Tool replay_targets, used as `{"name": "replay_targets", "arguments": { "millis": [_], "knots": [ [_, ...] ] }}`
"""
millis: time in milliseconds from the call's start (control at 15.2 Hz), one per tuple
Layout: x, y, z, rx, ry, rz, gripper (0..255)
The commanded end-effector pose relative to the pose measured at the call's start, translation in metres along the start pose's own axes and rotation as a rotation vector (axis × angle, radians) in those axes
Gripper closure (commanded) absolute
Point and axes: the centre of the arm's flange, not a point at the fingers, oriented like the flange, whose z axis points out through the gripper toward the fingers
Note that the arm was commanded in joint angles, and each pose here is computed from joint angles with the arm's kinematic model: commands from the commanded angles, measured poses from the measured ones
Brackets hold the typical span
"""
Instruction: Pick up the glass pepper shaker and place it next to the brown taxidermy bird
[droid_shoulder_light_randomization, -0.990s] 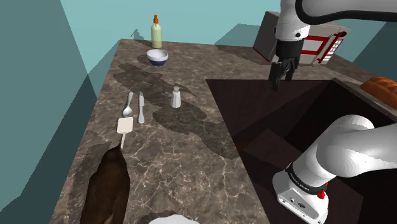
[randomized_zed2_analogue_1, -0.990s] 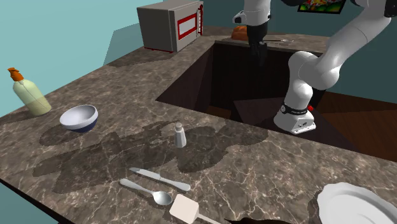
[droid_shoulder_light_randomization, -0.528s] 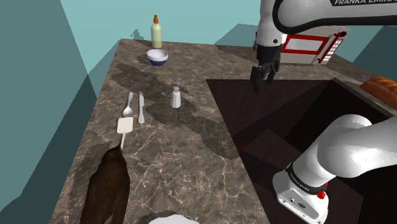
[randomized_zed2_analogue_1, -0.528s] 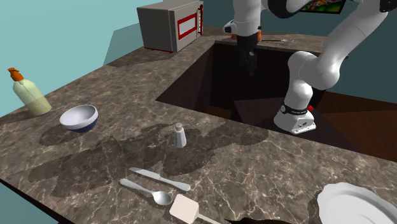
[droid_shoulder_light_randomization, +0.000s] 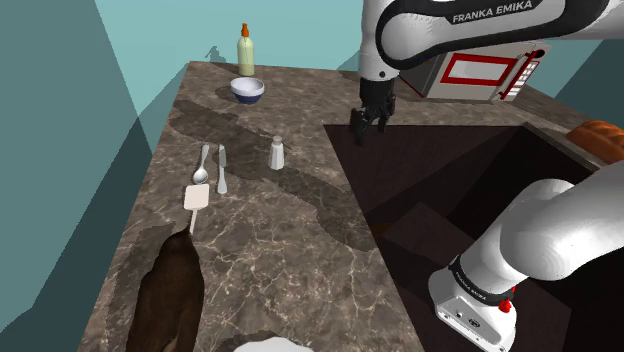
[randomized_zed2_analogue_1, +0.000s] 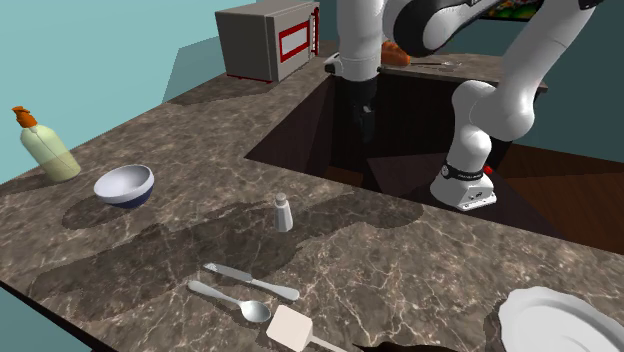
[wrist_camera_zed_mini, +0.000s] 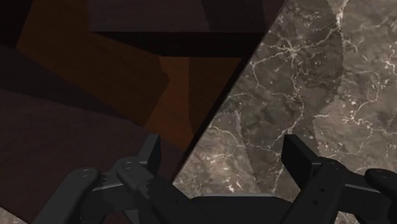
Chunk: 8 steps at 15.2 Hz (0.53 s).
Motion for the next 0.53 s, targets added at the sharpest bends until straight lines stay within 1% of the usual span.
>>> {"name": "replay_targets", "arguments": {
  "millis": [0, 462],
  "knots": [
    [0.022, -0.012, 0.005, 0.001, 0.019, -0.008, 0],
    [0.092, -0.057, 0.017, 0.0, 0.082, -0.035, 0]
  ]
}}
